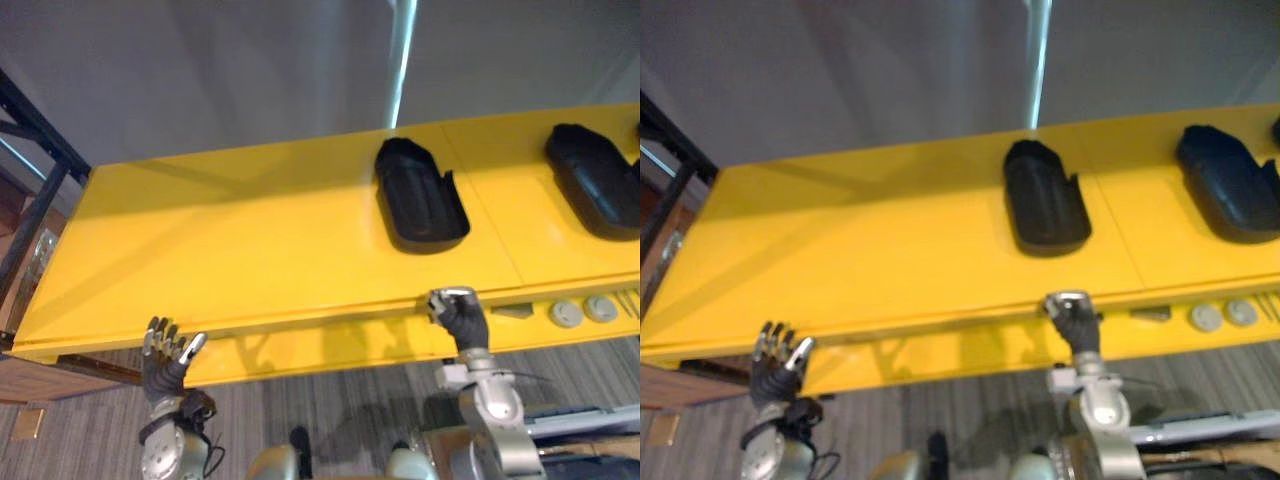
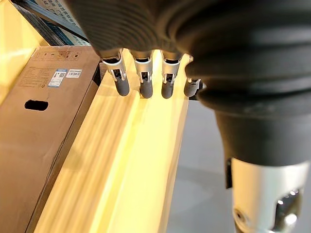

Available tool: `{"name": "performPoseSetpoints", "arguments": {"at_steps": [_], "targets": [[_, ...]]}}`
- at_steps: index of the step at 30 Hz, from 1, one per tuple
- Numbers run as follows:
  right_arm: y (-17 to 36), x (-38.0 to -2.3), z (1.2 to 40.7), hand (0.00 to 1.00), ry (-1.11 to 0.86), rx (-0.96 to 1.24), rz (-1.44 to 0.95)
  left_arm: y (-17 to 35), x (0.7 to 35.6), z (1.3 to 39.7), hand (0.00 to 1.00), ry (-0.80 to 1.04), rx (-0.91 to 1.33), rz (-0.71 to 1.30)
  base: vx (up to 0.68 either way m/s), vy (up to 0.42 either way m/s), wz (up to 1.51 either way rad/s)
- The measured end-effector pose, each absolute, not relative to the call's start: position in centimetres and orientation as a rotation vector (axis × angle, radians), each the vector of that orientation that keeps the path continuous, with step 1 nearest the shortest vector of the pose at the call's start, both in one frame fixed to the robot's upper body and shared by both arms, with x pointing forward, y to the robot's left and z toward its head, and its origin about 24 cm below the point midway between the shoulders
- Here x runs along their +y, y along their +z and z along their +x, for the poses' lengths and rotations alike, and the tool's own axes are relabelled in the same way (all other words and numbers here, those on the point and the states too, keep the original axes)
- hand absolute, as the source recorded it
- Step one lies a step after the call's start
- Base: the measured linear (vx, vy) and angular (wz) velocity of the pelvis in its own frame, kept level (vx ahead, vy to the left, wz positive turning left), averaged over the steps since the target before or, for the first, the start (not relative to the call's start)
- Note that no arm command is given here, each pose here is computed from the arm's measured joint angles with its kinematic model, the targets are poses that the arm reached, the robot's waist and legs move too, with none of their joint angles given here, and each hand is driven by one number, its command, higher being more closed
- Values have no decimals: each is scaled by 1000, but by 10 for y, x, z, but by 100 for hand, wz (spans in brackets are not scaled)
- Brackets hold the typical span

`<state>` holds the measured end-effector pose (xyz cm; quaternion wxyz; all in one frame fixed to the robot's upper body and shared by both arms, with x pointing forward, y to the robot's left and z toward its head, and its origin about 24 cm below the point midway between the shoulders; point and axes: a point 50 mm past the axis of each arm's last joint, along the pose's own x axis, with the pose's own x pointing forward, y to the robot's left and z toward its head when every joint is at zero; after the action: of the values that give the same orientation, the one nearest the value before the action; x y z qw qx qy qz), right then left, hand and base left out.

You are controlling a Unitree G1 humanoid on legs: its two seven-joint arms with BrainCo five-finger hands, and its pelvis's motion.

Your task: Walk over and take plastic housings, then place them on the shelf

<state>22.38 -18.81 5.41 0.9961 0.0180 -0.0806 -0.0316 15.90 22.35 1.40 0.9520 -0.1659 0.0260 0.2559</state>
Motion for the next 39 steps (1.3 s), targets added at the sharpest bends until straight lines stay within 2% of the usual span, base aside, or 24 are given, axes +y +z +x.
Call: {"name": "performPoseSetpoints", "arguments": {"at_steps": [13, 22, 39], "targets": [[77, -203, 253, 100, -129, -252, -19, 15, 221, 162, 0, 479, 51, -340, -27, 6, 10], [62, -209, 268, 100, -147, -140, -30, 15, 221, 163, 0, 473, 51, -340, -4, 0, 2], [92, -250, 313, 100, -277, -196, -61, 17, 219, 172, 0, 458, 42, -351, -8, -1, 5]]}}
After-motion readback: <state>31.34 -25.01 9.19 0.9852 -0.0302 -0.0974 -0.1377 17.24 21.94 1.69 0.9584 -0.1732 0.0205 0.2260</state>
